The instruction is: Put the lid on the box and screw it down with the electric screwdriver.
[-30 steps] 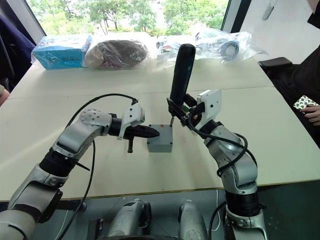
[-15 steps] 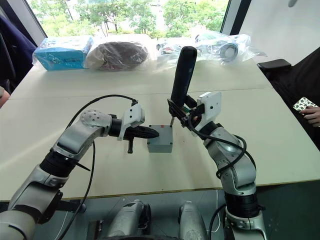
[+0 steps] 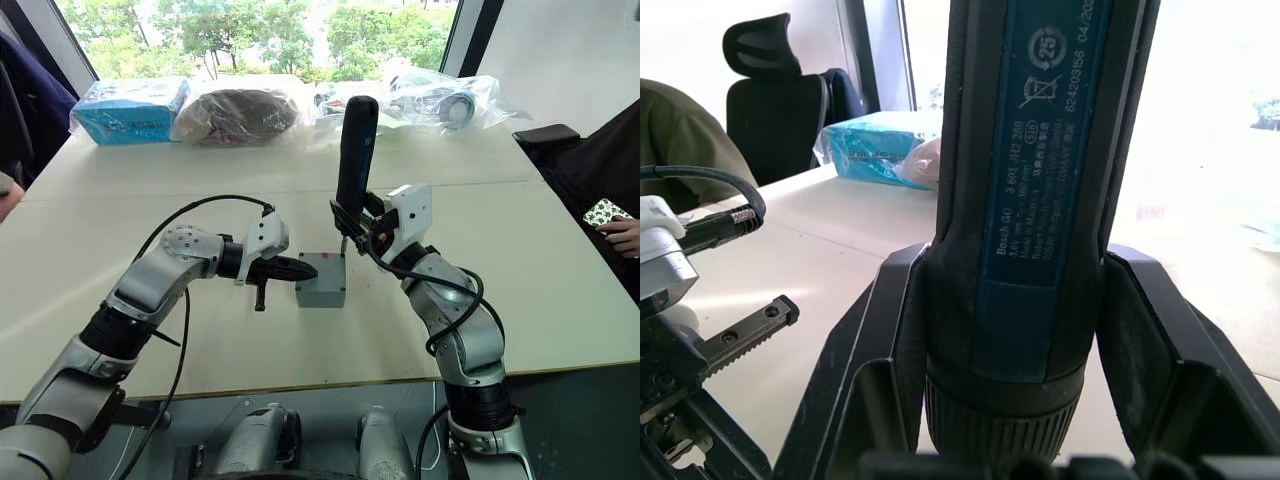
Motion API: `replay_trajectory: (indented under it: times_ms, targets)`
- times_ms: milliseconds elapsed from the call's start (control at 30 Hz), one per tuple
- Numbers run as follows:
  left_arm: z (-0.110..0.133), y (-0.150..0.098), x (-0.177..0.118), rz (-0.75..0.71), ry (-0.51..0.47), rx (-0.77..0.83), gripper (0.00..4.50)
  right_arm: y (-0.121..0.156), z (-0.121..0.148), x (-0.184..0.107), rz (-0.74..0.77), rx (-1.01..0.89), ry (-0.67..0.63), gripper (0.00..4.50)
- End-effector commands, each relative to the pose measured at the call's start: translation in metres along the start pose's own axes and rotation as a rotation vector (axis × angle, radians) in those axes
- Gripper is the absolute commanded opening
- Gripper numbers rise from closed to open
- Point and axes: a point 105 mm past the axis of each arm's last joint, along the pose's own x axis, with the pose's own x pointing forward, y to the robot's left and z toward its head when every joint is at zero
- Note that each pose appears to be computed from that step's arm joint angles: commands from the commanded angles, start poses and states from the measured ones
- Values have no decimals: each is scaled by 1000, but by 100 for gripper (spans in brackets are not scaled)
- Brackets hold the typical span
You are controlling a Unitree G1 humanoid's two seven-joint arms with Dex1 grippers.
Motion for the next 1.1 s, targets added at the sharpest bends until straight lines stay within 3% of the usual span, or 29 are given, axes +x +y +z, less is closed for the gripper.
replay_trajectory:
  times_ms: [33,367,933,1100]
  targets:
    - [-8,-2,1,3,28,-16,0,4,-45,-10,25,15,165,181]
    - [-9,-1,0,3,35,-12,0,3,-67,-16,13,47,230,181]
    - [-9,-3,4,-4,34,-11,0,-2,-62,-21,-8,72,208,181]
    - [-13,-4,2,2,31,-29,0,-8,-18,-16,-3,46,89,181]
